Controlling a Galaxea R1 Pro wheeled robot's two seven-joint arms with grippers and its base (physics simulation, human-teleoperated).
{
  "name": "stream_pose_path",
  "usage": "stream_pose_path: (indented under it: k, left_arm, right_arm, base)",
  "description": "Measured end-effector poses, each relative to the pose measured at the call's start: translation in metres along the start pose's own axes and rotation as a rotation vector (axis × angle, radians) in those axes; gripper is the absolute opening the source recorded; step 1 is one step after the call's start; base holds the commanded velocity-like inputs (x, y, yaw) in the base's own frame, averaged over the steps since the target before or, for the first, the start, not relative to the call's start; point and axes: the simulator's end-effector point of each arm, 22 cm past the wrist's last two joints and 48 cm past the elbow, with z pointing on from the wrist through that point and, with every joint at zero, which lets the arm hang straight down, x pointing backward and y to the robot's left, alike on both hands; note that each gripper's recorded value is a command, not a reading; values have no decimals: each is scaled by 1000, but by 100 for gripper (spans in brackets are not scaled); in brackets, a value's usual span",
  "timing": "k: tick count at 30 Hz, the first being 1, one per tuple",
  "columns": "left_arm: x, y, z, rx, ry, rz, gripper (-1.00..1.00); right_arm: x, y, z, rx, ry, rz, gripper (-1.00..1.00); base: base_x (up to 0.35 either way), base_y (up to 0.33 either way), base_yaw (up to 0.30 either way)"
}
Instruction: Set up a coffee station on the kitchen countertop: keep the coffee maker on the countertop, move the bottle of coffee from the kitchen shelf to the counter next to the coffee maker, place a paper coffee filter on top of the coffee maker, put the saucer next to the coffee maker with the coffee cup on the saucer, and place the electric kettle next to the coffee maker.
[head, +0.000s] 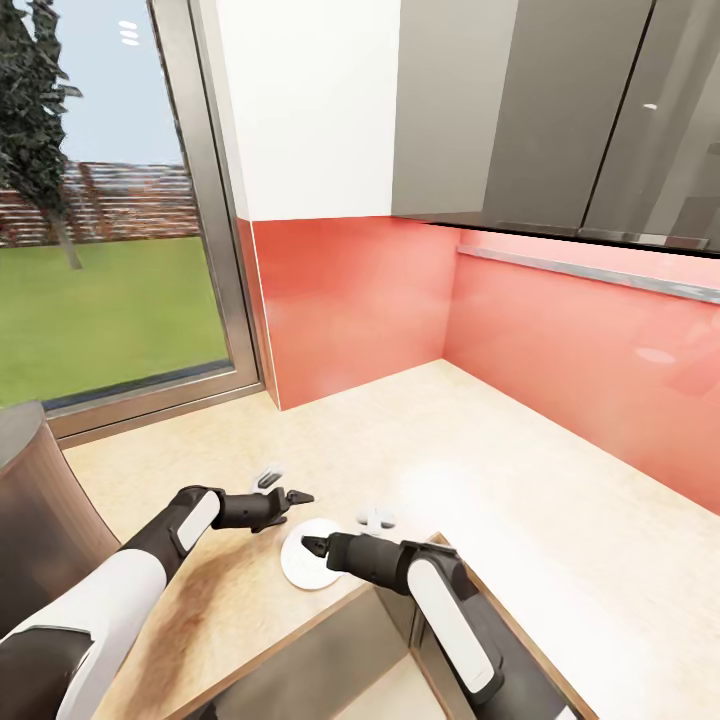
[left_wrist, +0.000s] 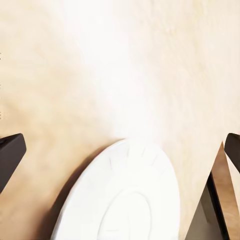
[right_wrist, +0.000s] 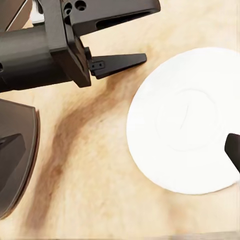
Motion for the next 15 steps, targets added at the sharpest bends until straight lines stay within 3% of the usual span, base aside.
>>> stream_pose_path:
  k: [15]
  left_arm:
    - [0, 1, -1, 0, -2, -3, 100]
  right_arm:
    - [12, -12, 5, 22, 31, 17, 100]
  base:
    - [0, 0, 0]
